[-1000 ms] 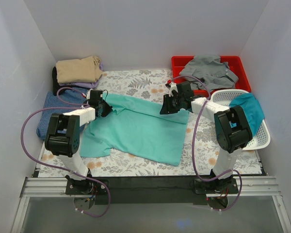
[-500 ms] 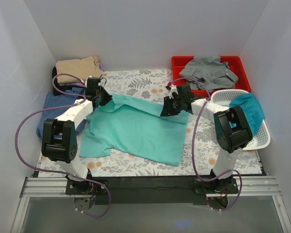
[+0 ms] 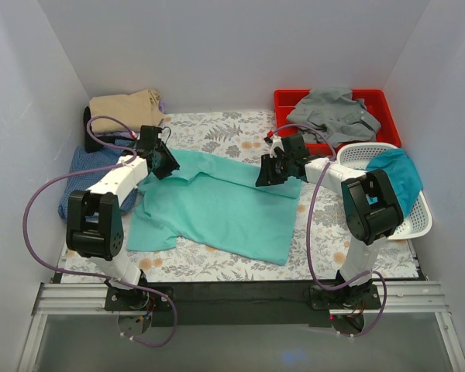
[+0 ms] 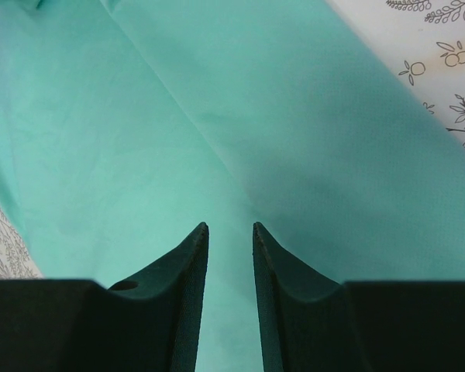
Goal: Fold and stack the t-shirts
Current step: Fold the tshirt
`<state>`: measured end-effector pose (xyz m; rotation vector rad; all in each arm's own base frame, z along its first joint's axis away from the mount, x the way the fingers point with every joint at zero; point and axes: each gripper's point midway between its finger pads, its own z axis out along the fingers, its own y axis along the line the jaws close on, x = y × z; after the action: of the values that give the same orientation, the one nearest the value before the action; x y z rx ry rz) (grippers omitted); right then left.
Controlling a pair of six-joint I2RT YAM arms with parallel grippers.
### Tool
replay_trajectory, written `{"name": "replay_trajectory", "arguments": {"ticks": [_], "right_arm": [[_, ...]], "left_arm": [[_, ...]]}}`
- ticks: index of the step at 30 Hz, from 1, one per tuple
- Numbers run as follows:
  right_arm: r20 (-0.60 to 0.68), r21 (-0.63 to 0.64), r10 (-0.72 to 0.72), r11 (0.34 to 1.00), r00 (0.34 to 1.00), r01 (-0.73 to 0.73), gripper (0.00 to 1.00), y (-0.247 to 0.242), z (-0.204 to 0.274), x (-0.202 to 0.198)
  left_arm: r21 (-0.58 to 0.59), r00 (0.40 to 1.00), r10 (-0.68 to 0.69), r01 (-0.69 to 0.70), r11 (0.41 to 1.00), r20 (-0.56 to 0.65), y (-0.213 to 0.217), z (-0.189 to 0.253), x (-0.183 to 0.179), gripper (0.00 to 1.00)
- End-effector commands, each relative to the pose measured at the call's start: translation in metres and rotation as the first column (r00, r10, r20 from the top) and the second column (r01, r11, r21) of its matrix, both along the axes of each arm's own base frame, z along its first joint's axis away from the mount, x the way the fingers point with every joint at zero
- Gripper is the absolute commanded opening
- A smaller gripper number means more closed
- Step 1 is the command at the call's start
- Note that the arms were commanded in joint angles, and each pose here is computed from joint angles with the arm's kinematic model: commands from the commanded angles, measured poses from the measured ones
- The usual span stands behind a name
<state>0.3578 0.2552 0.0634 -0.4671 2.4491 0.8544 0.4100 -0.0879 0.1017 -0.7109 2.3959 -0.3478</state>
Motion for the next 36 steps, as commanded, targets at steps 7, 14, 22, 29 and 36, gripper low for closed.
{"name": "replay_trajectory", "arguments": {"ticks": [7, 14, 22, 29, 36], "right_arm": [[0.031, 0.04, 0.026, 0.999, 0.999, -0.027, 0.36, 0.009, 0.013, -0.002], [0.062, 0.037, 0.031, 0.999, 0.998, -0.033, 0.36, 0.013, 0.017, 0.01], [0.082, -0.024, 0.014, 1.0, 0.996, -0.012, 0.35, 0.01, 0.003, 0.031], [0.023, -0.133, -0.07, 0.988, 0.997, 0.073, 0.35, -0.014, -0.028, 0.027], [-0.022, -0.383, -0.273, 0.891, 0.962, 0.244, 0.35, -0.07, -0.069, 0.039]], "left_arm": [[0.085, 0.998, -0.006, 0.0, 0.996, 0.065, 0.012, 0.013, 0.004, 0.57], [0.034, 0.972, -0.029, 0.021, 0.999, 0.231, -0.003, 0.051, 0.051, 0.59], [-0.032, 0.982, -0.098, 0.104, 0.994, 0.159, -0.027, -0.009, 0.081, 0.58], [-0.034, 0.994, -0.107, 0.108, 0.994, 0.017, -0.025, -0.061, 0.054, 0.57], [0.08, 0.994, -0.05, 0.058, 0.995, -0.097, -0.001, -0.102, 0.063, 0.57]]}}
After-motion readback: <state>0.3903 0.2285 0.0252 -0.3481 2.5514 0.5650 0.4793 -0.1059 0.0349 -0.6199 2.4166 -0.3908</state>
